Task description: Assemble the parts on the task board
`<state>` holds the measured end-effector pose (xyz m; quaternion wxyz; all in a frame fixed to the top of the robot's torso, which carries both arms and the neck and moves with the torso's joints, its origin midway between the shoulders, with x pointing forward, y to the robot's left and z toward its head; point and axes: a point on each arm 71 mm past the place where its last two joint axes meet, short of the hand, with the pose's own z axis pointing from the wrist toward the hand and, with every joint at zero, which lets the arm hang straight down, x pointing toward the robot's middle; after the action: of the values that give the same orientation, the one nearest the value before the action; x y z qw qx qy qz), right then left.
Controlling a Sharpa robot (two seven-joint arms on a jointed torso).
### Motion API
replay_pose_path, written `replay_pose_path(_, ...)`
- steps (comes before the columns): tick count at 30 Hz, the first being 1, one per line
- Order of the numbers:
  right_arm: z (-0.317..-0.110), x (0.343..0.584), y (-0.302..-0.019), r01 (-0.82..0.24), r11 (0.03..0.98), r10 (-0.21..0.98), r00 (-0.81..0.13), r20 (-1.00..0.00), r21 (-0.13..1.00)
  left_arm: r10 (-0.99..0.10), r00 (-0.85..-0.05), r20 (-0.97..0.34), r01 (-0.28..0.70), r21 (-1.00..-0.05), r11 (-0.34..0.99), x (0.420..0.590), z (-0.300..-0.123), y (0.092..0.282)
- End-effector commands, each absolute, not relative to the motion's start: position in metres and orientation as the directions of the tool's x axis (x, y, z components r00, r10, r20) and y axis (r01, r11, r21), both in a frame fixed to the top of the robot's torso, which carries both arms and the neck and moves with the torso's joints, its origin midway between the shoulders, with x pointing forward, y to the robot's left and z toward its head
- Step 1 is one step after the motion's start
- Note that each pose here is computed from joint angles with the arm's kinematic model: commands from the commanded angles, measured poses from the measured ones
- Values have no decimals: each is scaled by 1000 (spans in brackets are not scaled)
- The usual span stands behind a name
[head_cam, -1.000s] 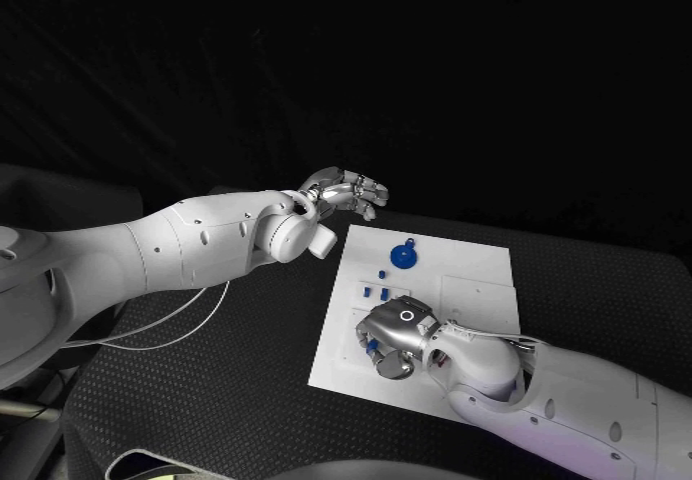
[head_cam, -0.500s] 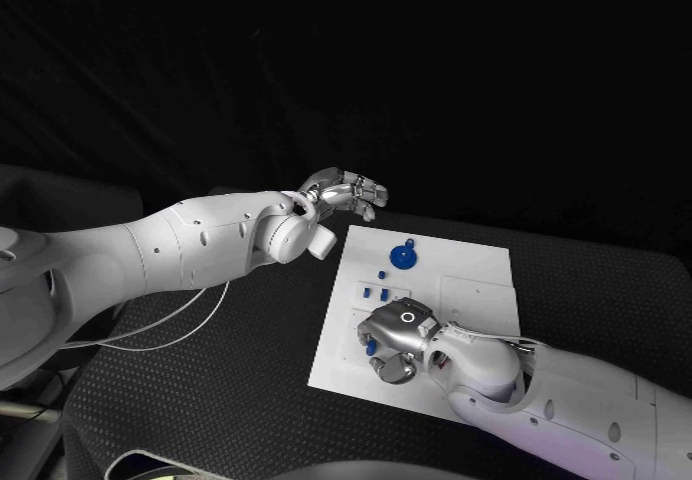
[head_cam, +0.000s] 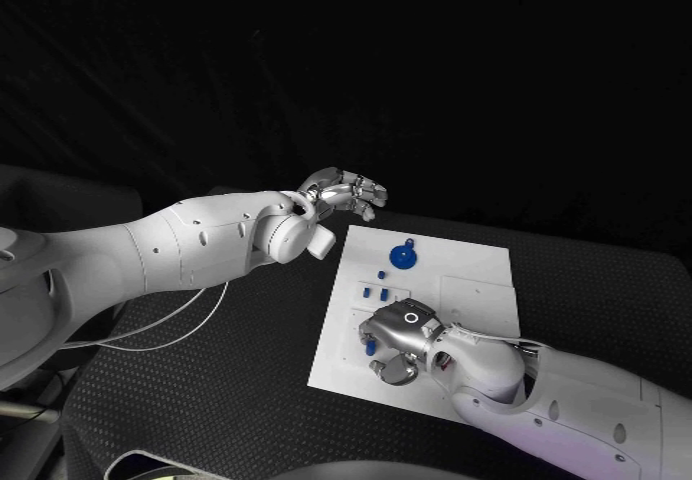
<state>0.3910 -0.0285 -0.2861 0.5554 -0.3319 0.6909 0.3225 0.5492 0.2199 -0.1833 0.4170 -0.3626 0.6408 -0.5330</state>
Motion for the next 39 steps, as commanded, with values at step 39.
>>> replay_pose_path(39, -276, 382, -35, -818, 557, 8, -164, -986, 141, -905, -403, -137, -25, -987, 161, 549, -183, 220)
